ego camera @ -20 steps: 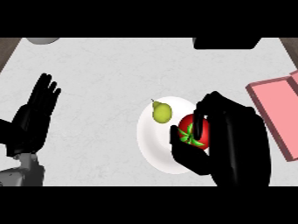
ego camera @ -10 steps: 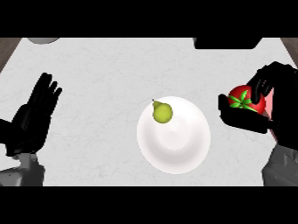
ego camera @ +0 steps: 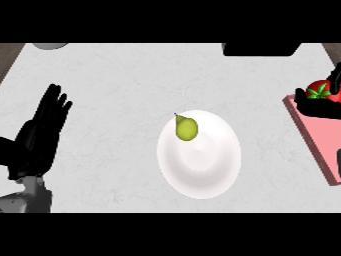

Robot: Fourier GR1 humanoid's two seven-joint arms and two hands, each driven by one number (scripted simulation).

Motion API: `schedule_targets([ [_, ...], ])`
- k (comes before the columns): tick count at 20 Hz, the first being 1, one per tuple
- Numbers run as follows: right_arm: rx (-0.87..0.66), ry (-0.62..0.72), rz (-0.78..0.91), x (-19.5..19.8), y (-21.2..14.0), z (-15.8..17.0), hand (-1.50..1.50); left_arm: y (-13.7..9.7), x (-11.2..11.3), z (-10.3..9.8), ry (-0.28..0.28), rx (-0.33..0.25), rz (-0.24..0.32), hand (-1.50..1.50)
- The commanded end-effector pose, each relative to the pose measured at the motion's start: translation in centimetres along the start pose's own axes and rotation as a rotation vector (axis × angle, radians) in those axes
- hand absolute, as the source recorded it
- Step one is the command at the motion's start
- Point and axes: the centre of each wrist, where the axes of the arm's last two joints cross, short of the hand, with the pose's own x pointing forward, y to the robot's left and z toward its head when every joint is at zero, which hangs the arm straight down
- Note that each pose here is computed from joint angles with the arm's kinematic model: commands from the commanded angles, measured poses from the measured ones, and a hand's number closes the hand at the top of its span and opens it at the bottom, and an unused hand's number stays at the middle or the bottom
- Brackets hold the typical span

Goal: Pick the tomato from the plate and place it in the cardboard box

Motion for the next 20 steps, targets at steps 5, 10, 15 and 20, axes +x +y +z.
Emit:
schedule_targets([
  [5, 0.104, 0.006, 0.156, -6.7, 2.2, -3.8, 1.5, 1.1, -0.7, -0.3, 0.013, -0.003, -0.018, 0.0],
  [10, 0.429, 0.142, 0.381, -9.5, 6.4, -3.4, -1.5, -0.9, -0.8, -0.3, -0.004, -0.003, 0.008, 0.0],
  [15, 0.371, 0.127, 0.178, -12.3, 7.4, -5.6, -1.5, 0.6, -1.4, 0.4, 0.003, -0.005, -0.014, 0.0],
  [20, 0.075, 0.003, 0.005, -11.8, 6.6, -5.7, -1.5, -0.9, -0.9, -0.3, 0.01, -0.001, 0.003, 0.0],
])
